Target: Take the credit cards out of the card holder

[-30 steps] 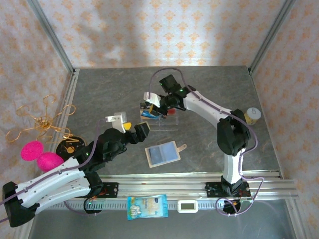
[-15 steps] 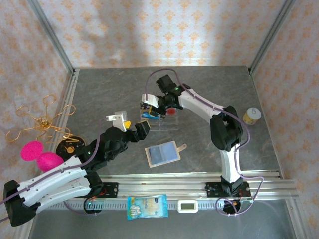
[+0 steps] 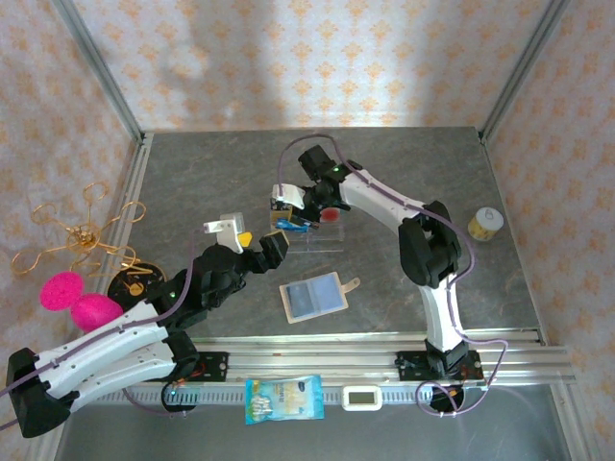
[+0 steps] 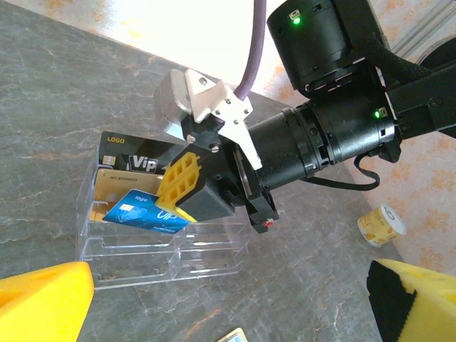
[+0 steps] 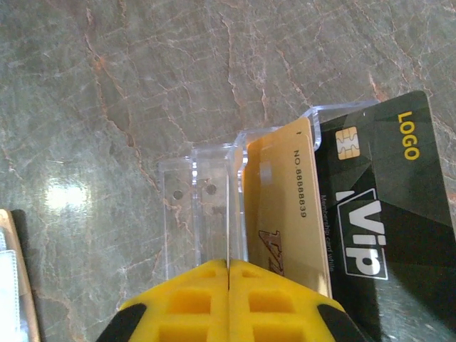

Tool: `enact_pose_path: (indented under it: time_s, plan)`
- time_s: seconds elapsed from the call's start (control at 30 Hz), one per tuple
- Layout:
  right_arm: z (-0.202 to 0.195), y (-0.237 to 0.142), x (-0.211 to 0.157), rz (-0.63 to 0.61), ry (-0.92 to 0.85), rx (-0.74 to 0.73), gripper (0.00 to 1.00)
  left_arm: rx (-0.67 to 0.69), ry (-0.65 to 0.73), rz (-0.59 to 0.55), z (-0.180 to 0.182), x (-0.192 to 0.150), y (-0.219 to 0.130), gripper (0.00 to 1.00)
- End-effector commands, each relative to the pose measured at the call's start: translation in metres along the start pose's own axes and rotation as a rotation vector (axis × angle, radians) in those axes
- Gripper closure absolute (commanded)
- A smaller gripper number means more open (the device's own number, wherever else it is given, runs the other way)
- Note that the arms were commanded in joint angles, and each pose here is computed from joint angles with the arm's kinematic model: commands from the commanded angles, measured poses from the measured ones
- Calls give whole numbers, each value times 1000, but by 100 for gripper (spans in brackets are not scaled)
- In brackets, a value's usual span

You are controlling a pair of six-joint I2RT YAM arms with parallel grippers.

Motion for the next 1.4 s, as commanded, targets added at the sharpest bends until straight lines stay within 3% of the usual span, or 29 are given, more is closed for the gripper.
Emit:
enact_pose_path:
  time_s: [0.0,0.1,0.2,0.33,0.6,0.83,0.9,1.07,1.2,1.37]
  plan:
    - [-1,6,1,40,4,-6,100,-3,-6,-17,2,1,2,1]
    - [-2,8,4,41,13,-31,94,-4,-8,-16,3,0,2,1]
    - [-5,5,10,5,29,-62,77,-13,-10,-14,2,0,2,1]
    - [3,-12,21,-89,26,-62,69,-20,-17,-7,2,-1,2,1]
    - [31,-49,33,-275,91,-63,64,-46,-45,-6,2,-3,3,1]
    - [56,-71,16,-583,479,-202,65,-99,-103,-14,3,-9,0,1]
    - [69,-68,3,-631,607,-221,71,-111,-121,-14,5,-12,-2,1]
    - [102,-44,-21,-535,806,-362,100,-133,-141,-38,9,-14,-7,1]
    - [102,-11,-44,-355,943,-447,100,-145,-149,-50,8,-12,-8,1]
    - [91,6,-38,-291,971,-516,100,-150,-137,-50,6,-8,-10,1]
Point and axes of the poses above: each hand's point on the last joint's axis, 136 mm out from that joint toward the fingers, its own y axis out along the fingers, its own z axis along the line the jaws close on, x = y × z, the point moved 10 cm from there along -y, back along the fingers, and after that the axes turned 7 degrees about y, right-handed, at the moved point
